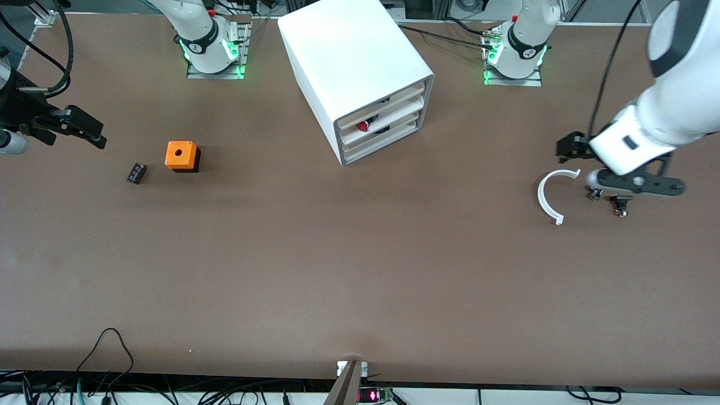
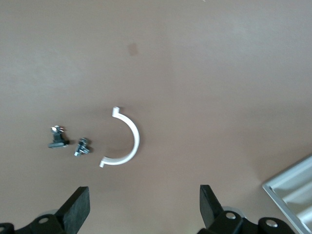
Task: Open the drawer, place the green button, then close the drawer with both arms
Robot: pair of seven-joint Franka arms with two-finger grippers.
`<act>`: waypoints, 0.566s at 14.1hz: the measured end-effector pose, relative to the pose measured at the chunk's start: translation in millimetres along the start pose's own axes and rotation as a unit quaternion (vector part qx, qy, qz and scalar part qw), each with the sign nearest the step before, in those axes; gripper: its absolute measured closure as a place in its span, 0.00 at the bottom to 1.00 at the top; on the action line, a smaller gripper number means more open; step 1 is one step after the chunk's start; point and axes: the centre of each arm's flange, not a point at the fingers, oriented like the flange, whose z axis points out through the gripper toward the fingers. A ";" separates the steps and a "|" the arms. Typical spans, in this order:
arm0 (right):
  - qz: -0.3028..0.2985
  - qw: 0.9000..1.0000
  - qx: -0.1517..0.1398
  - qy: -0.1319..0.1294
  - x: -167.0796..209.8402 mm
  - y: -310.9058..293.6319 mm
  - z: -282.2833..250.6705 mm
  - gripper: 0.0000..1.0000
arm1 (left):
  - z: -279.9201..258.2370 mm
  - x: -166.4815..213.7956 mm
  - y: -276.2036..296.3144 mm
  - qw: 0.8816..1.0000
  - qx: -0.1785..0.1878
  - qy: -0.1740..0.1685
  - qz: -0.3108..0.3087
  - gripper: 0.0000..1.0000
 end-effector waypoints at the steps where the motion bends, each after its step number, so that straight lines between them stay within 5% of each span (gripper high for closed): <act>1: 0.000 1.000 0.000 0.000 0.0 0.0 0.0 0.00 | 2.3 -4.1 -9.2 1.000 -0.001 0.018 -0.007 0.00; 5: 0.000 1.000 0.000 -0.001 -0.1 0.1 0.1 0.00 | 15.9 -18.2 -16.1 0.995 0.002 0.098 -0.018 0.00; 8: 0.000 1.000 0.000 -0.001 -0.1 0.1 0.1 0.00 | 16.7 -29.0 -15.3 0.997 0.001 0.076 -0.018 0.00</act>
